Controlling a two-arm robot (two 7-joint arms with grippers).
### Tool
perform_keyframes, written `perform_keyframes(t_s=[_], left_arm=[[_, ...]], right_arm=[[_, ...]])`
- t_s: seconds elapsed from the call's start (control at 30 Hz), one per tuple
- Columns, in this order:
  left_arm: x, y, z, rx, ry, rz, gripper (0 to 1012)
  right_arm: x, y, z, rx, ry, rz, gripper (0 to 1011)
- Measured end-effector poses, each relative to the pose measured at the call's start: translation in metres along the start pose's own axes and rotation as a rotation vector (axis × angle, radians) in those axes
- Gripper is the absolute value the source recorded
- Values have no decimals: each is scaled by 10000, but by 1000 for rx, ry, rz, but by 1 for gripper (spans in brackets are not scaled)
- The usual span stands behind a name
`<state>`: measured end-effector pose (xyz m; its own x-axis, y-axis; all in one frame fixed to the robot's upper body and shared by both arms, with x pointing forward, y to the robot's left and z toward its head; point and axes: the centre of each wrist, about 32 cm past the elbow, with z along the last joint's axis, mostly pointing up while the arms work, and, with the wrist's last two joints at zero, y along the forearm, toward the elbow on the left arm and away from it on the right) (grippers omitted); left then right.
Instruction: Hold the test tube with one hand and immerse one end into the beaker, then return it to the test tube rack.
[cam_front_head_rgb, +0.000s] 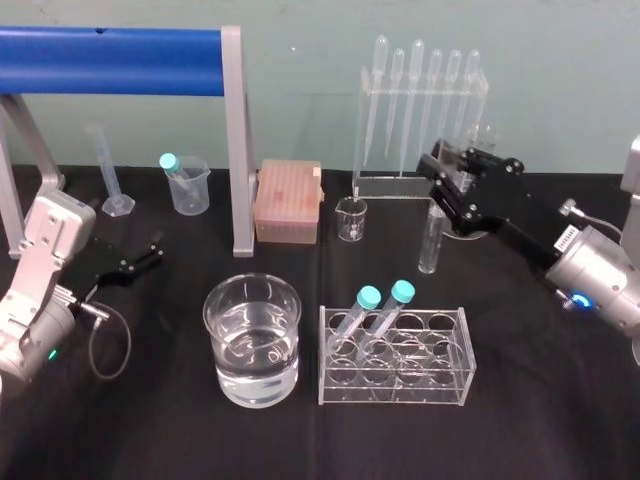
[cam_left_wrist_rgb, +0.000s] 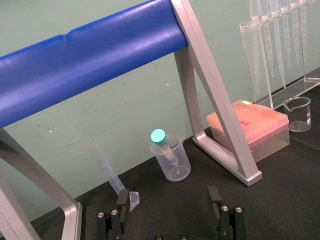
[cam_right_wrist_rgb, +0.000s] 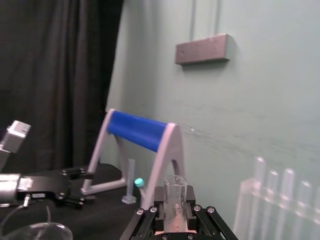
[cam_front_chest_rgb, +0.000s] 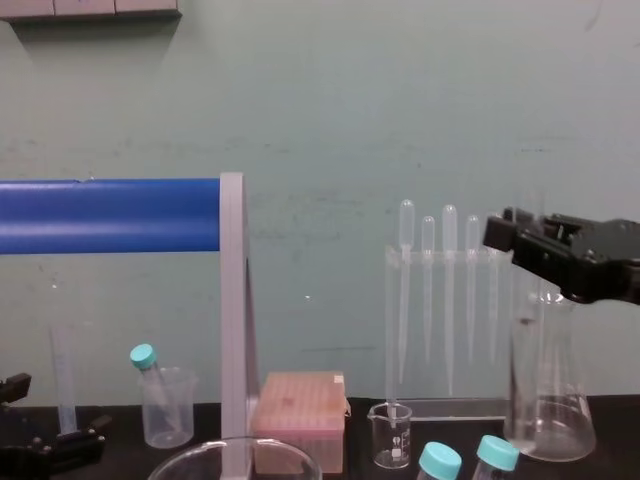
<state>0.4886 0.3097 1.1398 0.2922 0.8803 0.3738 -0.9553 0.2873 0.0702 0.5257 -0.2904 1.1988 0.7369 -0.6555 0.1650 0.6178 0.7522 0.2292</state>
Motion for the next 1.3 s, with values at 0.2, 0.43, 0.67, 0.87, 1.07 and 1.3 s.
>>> perform_keyframes(t_s=[0.2, 0.43, 0.67, 0.87, 1.07, 1.3], left_arm=[[0, 0, 0, 0, 0, 0, 1000], [0, 0, 0, 0, 0, 0, 1000], [0, 0, 0, 0, 0, 0, 1000], [0, 0, 0, 0, 0, 0, 1000], [0, 0, 0, 0, 0, 0, 1000], [0, 0, 0, 0, 0, 0, 1000]], right_arm=[[61, 194, 67, 54, -1, 86, 242], [51, 495, 144, 142, 40, 218, 242], [-41, 780, 208, 204, 87, 359, 242], [-124, 916, 227, 219, 109, 435, 242], [-200, 983, 212, 220, 139, 487, 242], [-288, 1031, 134, 199, 175, 529, 242]])
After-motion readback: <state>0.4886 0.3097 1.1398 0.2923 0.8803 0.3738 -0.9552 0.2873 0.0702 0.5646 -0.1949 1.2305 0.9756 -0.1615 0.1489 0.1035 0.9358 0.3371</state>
